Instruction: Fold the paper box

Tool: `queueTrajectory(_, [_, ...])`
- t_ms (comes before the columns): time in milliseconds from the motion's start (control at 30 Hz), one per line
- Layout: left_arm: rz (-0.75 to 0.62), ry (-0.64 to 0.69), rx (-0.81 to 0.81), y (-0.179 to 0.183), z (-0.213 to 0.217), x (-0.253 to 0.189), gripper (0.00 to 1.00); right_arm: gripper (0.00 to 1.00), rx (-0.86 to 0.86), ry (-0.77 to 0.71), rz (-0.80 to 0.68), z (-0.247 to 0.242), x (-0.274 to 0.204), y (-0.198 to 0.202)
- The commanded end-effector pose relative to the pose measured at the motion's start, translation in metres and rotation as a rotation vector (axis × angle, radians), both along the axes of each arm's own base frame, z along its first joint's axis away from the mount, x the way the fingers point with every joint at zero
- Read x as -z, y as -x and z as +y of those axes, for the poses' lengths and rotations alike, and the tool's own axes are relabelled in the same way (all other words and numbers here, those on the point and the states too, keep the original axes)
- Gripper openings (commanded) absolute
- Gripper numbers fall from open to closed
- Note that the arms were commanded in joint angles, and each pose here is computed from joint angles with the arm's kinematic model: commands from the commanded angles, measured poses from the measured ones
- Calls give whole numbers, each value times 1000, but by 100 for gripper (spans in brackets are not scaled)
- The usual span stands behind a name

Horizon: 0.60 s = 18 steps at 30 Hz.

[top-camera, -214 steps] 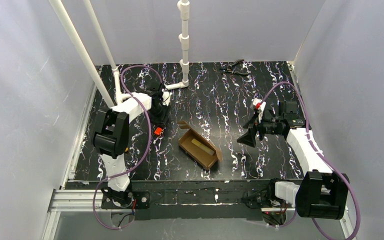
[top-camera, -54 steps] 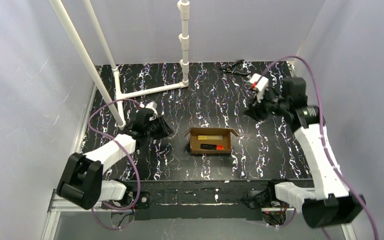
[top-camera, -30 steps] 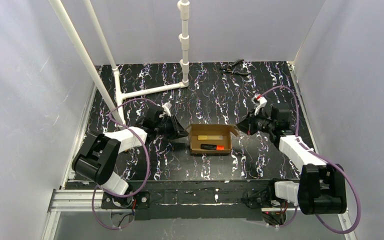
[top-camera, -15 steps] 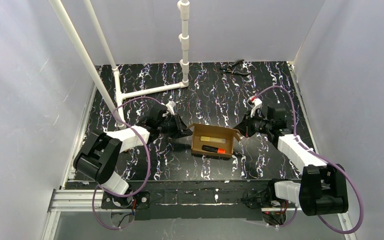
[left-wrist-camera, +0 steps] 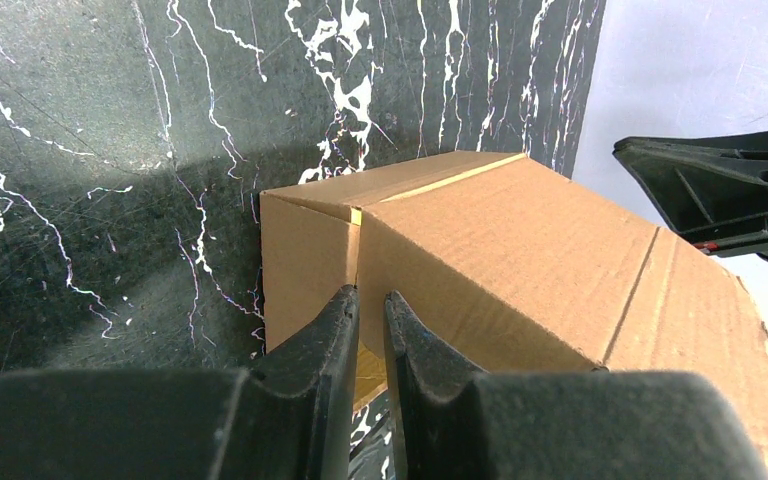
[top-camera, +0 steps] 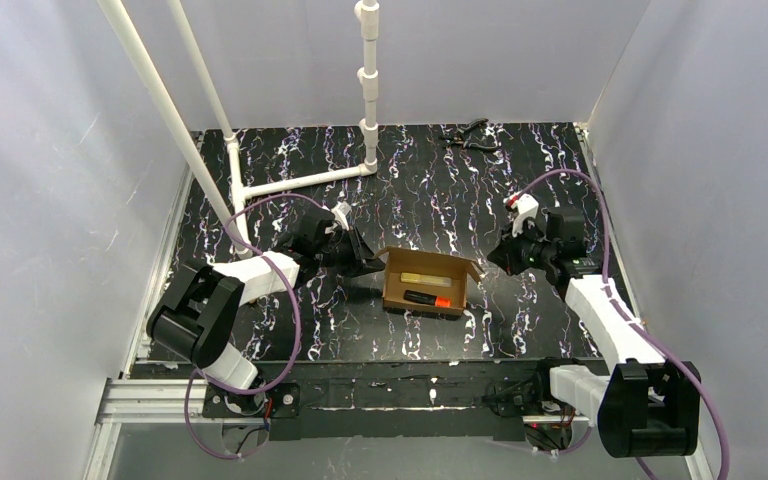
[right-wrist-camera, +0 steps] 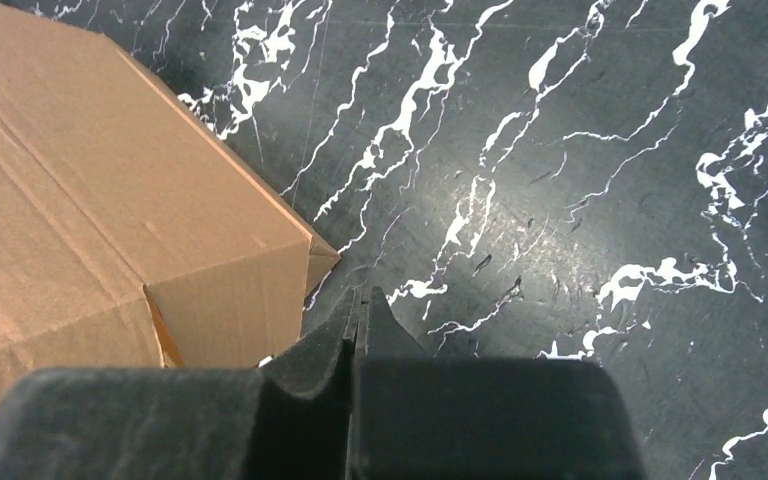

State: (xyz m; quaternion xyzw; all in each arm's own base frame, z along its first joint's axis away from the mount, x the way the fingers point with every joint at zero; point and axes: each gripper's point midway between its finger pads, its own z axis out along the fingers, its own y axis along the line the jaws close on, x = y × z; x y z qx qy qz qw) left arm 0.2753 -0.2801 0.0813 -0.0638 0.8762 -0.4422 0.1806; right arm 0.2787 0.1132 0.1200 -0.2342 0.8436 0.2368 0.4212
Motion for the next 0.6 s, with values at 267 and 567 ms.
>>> queueTrajectory(267, [-16, 32, 19, 2, -5, -12, 15, 1, -202, -169, 222, 35, -3, 20])
queueTrajectory(567, [-8, 48, 46, 6, -15, -14, 14, 1, -323, -266, 353, 72, -2, 42])
